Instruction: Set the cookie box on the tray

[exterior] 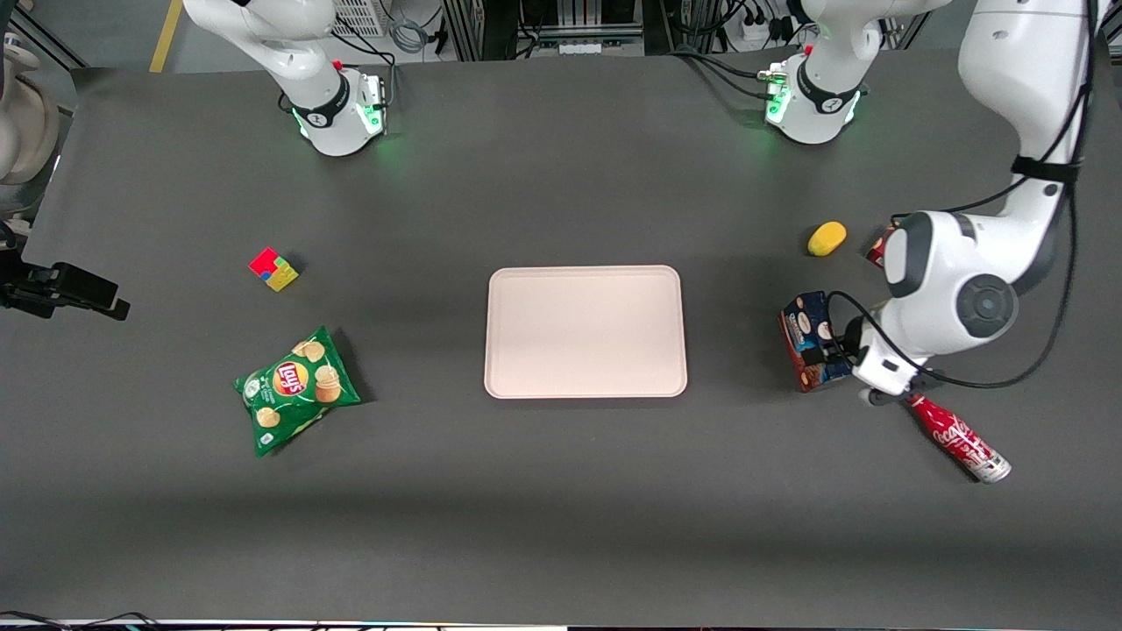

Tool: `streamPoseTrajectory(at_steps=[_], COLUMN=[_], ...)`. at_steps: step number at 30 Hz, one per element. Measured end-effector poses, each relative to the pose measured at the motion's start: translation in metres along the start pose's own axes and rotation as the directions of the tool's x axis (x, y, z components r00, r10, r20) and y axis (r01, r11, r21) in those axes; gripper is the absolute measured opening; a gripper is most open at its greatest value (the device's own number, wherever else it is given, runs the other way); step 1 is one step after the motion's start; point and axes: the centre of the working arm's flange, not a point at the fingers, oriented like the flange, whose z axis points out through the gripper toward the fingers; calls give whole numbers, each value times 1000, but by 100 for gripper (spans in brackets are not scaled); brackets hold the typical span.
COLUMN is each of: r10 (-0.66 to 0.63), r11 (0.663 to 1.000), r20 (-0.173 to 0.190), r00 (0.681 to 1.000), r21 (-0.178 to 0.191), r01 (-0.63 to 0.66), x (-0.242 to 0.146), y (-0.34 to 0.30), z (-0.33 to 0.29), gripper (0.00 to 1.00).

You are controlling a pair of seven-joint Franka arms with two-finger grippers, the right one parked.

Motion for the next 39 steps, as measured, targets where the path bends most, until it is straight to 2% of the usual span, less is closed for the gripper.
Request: streamPoseTrajectory(at_steps=[2,3,6,11,18,25,33,36,39], r10=[-3,-4,-4,9,52,174,317,344,347], r11=[1000,1000,1000,1000,999,985,948,936,934], r20=[-5,-7,-16,-4,6,-1,12,4,0], r00=[1000,1000,1000,1000,999,985,948,939,938], r21=[-2,-3,-6,-2,3,-13,-50,-76,-84], r01=[3,4,4,-9,-52,-174,-316,-343,-346], x=[1,1,3,9,13,-29,-116,-138,-148], y=[1,1,2,14,46,109,211,241,261], z=[-2,-4,-9,-41,-144,-228,-229,-216,-192], gripper=[39,30,22,22,22,22,22,22,22])
